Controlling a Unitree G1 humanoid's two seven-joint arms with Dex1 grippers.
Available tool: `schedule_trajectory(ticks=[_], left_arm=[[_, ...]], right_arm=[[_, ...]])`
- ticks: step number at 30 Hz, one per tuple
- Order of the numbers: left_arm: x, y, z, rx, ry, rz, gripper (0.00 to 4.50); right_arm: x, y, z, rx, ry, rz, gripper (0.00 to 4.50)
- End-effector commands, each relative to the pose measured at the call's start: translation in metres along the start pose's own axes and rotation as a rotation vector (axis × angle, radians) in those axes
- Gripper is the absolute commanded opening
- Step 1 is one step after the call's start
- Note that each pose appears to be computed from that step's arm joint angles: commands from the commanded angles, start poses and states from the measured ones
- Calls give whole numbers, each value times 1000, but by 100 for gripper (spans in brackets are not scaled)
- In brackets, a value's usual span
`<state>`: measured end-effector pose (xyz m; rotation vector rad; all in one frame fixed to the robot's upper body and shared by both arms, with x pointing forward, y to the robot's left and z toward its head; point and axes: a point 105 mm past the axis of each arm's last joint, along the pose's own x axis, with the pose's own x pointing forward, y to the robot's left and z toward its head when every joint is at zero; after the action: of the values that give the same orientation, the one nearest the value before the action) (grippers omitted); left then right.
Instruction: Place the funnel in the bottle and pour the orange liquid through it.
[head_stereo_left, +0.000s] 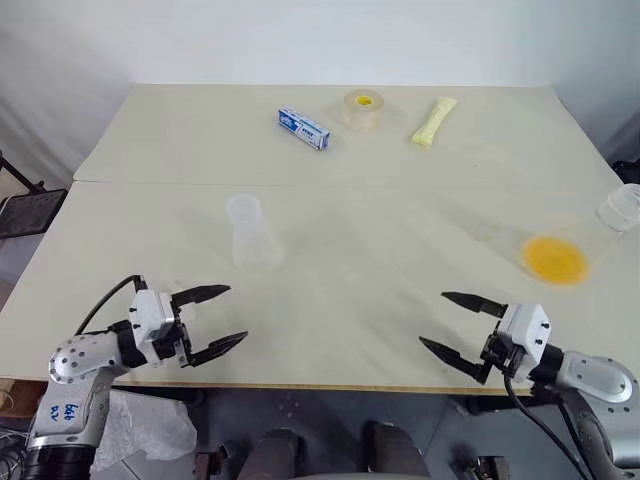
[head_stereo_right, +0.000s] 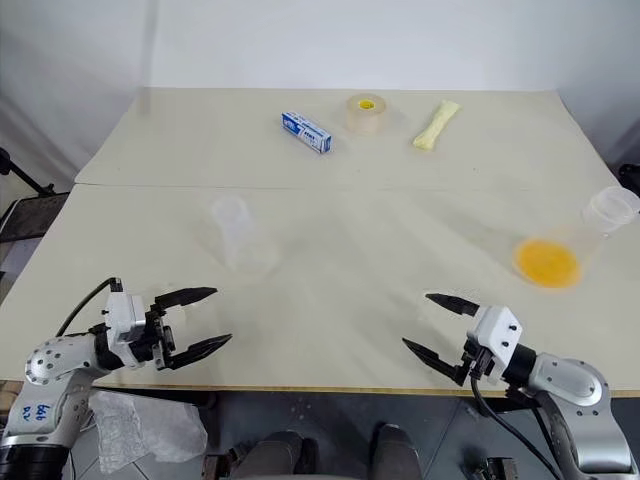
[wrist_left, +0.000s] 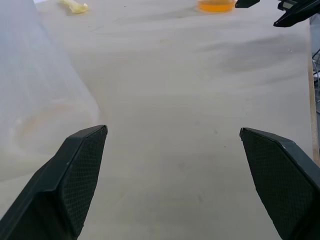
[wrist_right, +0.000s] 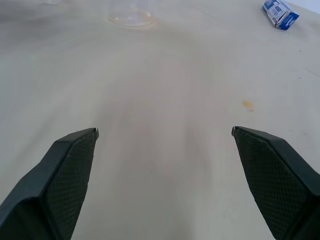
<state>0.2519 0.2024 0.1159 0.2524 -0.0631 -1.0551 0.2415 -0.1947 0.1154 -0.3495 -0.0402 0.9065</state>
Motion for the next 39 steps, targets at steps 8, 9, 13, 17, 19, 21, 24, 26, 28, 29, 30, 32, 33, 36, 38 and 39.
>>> schedule_trajectory(ticks=[8,9,13,17,19,21,24,26,28,29,30,32,33,36,38,39], left_arm=[[10,19,24,-134,-76,166,450],[9,23,24,-141,-66,203,450],[1,24,29,-133,-43,222,450],[-28,40,29,-91,21,307,450],[-35,45,34,-75,19,326,450],[-36,50,36,-78,15,341,450],[-27,56,43,-60,-15,313,450],[-18,61,47,-40,-34,294,450],[-8,67,50,-25,-48,264,450],[-4,70,51,-18,-50,246,450],[0,72,51,-13,-51,232,450],[7,79,52,1,-52,211,450],[11,84,52,7,-49,204,450],[21,92,51,20,-49,173,450],[30,96,51,27,-56,142,450],[36,98,52,32,-66,130,450]], right_arm=[[5,-6,10,-15,-27,-22,448],[5,-6,10,-14,-27,-21,448],[7,-5,10,-11,-32,-17,448],[10,-7,9,-10,-41,-18,448],[11,-8,8,-13,-46,-17,448],[13,-8,8,-14,-51,-15,448],[16,-9,8,-17,-64,-12,448],[17,-8,10,-20,-74,-10,448],[18,-7,11,-23,-81,-10,448],[19,-6,12,-25,-84,-10,448],[19,-5,12,-26,-85,-11,448],[19,-5,13,-30,-87,-14,448],[19,-5,14,-32,-87,-18,448],[18,-4,15,-36,-86,-28,448],[17,-4,15,-39,-84,-36,448],[17,-4,15,-39,-84,-42,448]])
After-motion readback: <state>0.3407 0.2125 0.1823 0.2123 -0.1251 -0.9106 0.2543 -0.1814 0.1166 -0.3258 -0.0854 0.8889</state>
